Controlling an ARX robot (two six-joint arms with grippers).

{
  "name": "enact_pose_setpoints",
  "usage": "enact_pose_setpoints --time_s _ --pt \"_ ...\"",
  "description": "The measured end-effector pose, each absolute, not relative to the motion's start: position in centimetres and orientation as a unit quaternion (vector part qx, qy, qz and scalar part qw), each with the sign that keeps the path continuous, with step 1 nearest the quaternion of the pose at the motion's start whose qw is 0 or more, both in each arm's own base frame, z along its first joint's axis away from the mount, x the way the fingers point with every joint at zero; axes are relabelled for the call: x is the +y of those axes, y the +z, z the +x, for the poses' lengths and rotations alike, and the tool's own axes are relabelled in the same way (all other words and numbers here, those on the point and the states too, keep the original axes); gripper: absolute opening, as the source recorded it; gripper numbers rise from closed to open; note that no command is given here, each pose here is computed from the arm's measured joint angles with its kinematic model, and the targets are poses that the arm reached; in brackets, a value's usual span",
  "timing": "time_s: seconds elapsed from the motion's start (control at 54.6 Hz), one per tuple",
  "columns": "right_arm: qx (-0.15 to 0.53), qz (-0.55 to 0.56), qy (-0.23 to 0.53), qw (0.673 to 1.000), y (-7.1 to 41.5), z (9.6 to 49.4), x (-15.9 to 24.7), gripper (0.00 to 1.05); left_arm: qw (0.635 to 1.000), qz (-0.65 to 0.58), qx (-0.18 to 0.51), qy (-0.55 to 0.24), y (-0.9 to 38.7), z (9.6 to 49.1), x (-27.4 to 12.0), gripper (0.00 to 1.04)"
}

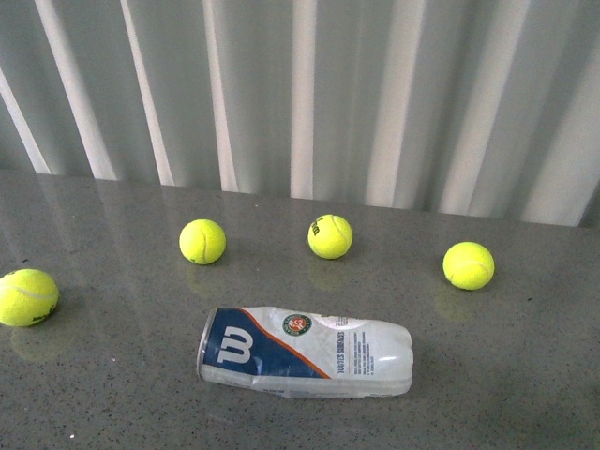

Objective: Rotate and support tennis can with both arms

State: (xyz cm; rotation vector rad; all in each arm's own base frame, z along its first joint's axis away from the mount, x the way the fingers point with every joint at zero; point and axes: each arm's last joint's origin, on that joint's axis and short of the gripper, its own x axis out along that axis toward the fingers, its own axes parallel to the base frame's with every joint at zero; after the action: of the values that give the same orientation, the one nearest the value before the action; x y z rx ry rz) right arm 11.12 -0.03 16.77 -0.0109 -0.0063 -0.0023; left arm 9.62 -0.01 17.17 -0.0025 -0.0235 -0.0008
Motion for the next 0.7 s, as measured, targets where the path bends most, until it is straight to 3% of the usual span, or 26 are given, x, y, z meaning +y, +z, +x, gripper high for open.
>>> enact_pose_setpoints --time_s 0.55,0.696 --pt "0.000 -0.005 -0.001 1.000 16.5 9.8 0.0 0.03 1.000 -0.001 -0.012 0.000 17.2 9.6 0.0 0.98" --pt "0.000 -0.005 -0.001 1.000 16.5 9.8 0.0 0.24 1.000 -0.001 -0.012 0.000 17.2 9.6 0.0 0.98"
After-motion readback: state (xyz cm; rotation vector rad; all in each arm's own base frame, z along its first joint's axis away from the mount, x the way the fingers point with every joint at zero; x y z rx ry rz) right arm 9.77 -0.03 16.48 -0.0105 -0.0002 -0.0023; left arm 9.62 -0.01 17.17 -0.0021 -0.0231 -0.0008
